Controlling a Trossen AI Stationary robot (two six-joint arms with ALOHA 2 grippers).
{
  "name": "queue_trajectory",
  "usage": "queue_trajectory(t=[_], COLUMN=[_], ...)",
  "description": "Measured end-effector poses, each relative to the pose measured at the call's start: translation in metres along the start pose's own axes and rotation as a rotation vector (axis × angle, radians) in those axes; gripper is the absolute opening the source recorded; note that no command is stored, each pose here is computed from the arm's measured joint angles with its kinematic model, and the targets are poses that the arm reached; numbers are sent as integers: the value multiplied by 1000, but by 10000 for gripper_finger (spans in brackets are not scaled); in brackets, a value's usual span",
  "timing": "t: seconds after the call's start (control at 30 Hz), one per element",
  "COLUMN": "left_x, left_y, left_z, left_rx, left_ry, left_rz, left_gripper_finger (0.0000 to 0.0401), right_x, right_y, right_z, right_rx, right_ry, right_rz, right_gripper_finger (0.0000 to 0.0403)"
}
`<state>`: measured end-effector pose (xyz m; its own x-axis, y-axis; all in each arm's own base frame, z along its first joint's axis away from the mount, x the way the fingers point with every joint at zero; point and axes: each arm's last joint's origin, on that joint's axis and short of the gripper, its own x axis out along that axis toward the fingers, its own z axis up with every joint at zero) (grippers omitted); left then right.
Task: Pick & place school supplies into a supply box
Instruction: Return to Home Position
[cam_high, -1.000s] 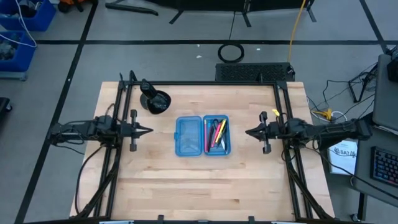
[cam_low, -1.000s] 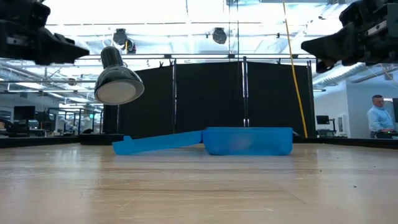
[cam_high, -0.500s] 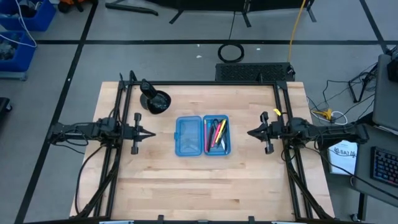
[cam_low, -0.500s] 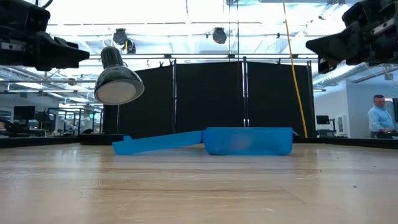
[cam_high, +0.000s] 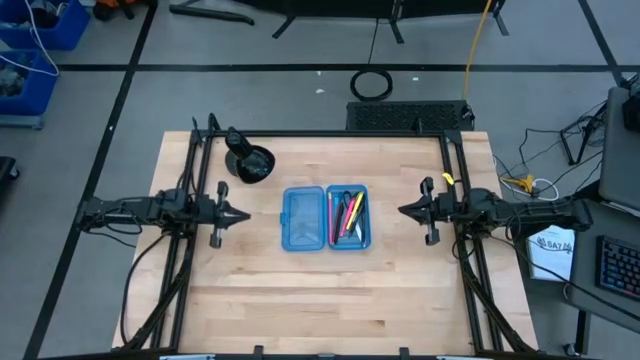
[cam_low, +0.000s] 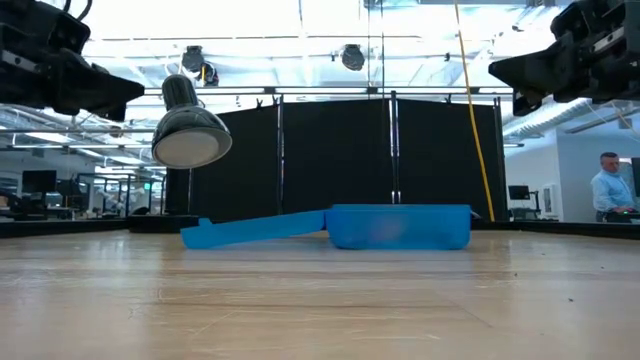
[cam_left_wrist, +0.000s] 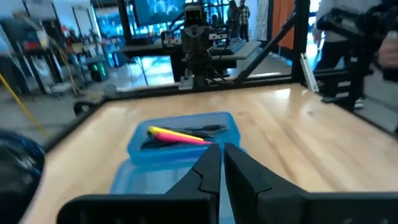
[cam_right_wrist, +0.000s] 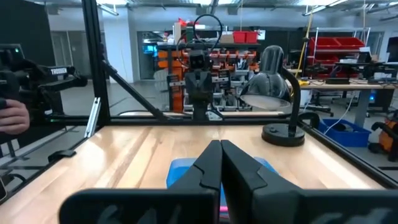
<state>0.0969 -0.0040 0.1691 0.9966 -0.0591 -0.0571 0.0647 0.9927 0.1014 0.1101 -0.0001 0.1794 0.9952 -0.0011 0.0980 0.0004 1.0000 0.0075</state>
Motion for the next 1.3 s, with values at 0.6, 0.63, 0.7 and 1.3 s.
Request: queue_trajectory(t=[0.6, 0.63, 0.7, 1.3], left_x=[1, 1, 1, 1], left_y=[0, 0, 0, 0], left_z=[0, 0, 0, 1], left_rx=[-243, -243, -243, -242], left_ry=[-9, -9, -9, -10], left_rz=[0, 0, 0, 0], left_gripper_finger=[25, 29, 36, 45], right_x=[0, 0, 0, 0], right_y=[0, 0, 0, 0], right_z=[-1, -1, -1, -1], right_rx=[0, 0, 0, 0], right_ry=[7, 7, 7, 7], right_rz=[1, 1, 1, 1], right_gripper_finger=[0, 0, 0, 0])
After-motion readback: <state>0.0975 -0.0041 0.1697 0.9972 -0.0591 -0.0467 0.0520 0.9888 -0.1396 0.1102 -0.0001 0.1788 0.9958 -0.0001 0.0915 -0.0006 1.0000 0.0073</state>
